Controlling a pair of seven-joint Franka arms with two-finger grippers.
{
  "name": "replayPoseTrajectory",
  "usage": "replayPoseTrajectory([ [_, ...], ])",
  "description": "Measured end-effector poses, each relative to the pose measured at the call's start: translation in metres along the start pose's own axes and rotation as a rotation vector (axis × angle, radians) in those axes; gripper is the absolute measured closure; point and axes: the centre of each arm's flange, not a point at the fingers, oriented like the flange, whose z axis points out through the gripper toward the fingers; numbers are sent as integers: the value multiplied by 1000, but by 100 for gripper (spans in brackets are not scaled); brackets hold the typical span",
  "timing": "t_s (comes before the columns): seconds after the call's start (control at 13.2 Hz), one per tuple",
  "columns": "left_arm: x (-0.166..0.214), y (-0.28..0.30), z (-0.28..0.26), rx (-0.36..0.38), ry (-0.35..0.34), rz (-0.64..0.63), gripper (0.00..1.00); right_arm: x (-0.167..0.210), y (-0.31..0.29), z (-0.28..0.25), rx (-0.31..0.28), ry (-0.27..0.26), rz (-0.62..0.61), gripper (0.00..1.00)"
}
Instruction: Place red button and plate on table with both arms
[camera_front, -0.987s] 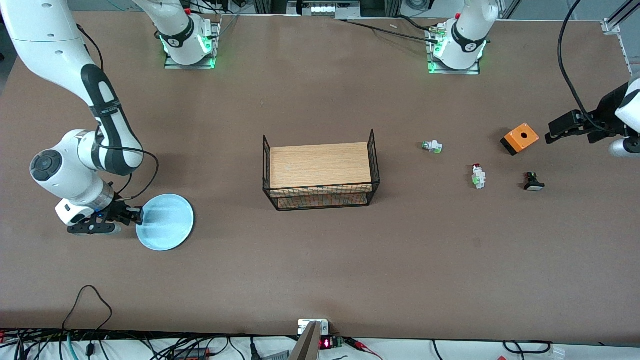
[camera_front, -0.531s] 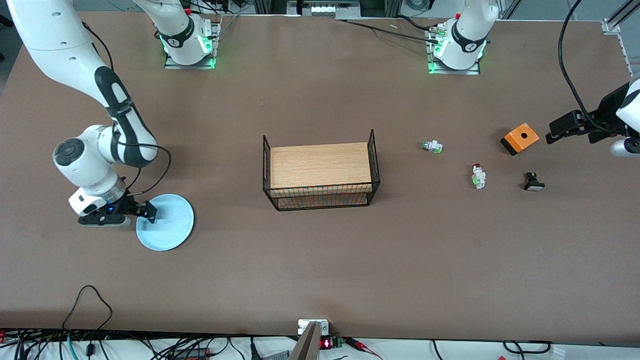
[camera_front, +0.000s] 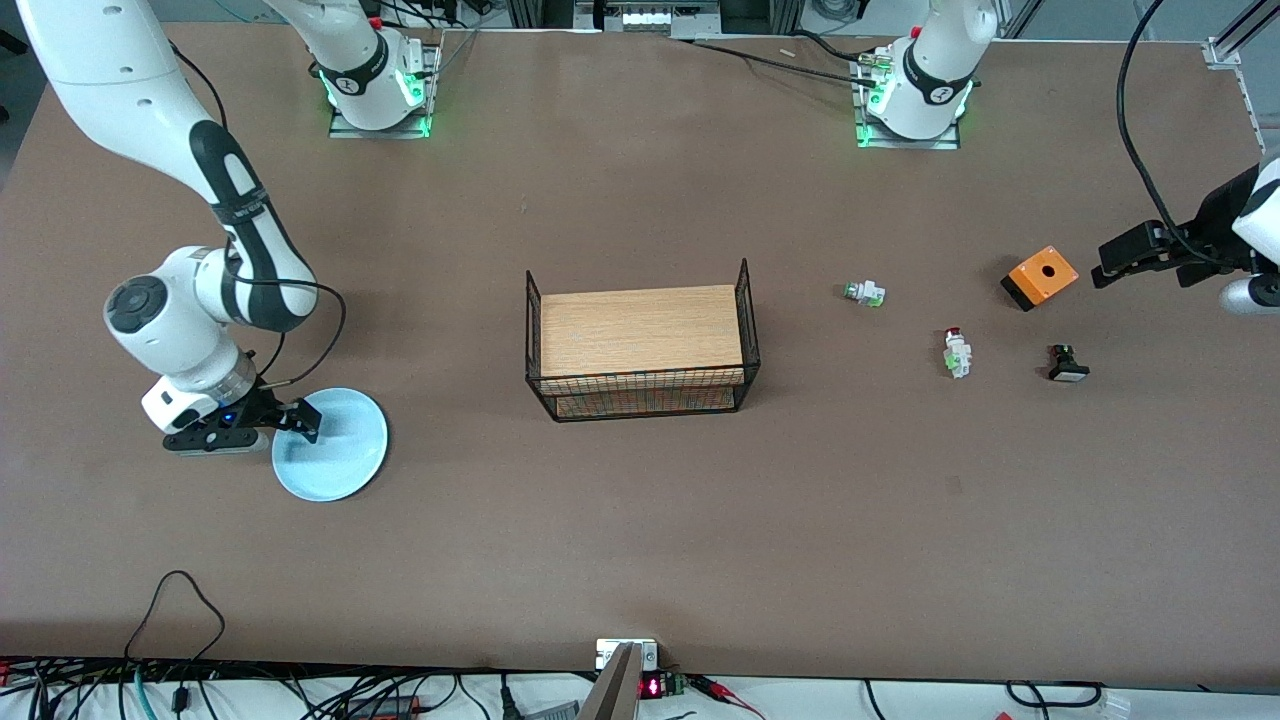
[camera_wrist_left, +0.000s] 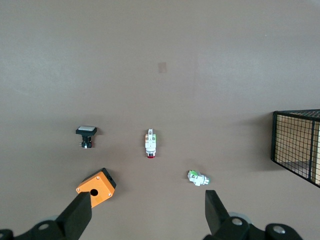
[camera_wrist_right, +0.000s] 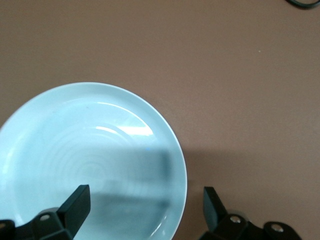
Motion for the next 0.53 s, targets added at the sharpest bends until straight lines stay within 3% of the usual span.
replayPoseTrajectory([
  [0.23, 0, 0, 0, 0, 0, 0, 0, 32, -1, -58, 28, -108, -13, 0],
  [0.53, 0, 1, 0, 0, 1, 2, 0, 50, 3, -140, -15, -237, -70, 0],
])
